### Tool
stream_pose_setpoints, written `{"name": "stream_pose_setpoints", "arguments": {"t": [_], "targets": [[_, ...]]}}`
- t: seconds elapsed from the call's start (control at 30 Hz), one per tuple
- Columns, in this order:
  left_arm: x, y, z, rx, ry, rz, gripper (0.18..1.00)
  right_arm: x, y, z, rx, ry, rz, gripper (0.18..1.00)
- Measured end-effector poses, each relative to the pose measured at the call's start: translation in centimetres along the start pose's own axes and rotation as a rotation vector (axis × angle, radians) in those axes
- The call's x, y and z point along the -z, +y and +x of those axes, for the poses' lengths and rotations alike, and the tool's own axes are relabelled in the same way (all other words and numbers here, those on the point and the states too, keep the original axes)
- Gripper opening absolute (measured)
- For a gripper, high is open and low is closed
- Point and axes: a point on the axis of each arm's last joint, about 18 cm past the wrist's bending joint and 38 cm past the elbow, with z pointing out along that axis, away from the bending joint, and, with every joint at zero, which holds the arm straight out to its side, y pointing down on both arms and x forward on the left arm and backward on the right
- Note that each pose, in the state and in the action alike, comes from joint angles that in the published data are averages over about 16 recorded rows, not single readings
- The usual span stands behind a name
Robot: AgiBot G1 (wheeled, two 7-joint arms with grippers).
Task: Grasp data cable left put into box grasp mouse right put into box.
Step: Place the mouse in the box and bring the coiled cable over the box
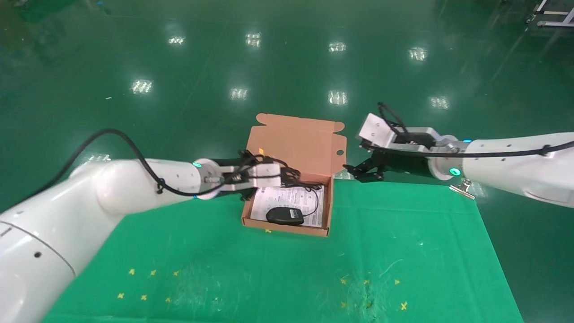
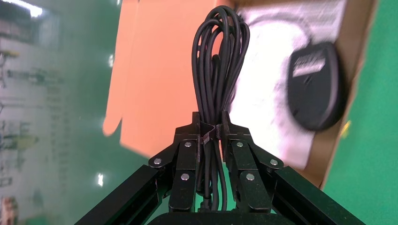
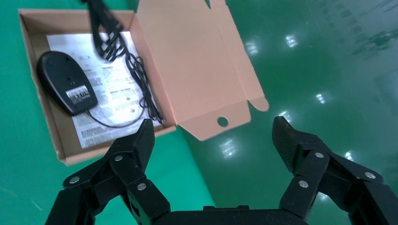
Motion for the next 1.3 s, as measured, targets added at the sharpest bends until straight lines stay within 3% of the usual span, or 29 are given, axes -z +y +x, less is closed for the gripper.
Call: {"name": "stream_pose_setpoints", "arguments": {"t": [0.33, 0.8, 1.1, 1.3], "targets": [[-0.9, -1.9, 2.1, 0.018, 0.030, 0.099, 0.260, 1.8, 0.6, 0.4, 0.000, 0.014, -0.020, 0.964], [-0.9, -2.2, 2.4, 0.040, 0.040, 0.129, 0.278, 2.2, 0.4, 0.3, 0.010, 0.021, -0.021, 1.001], [0.3, -1.8, 0.4, 0.067, 0.001, 0.138, 0.350, 2.4, -0.9, 1.4, 0.056, 0.043, -0.006, 1.001], [1.7, -1.2, -2.1, 0.107, -0.050, 0.147, 0.448, 2.8, -2.2, 2.8, 0.120, 0.060, -0.009, 1.001]]}}
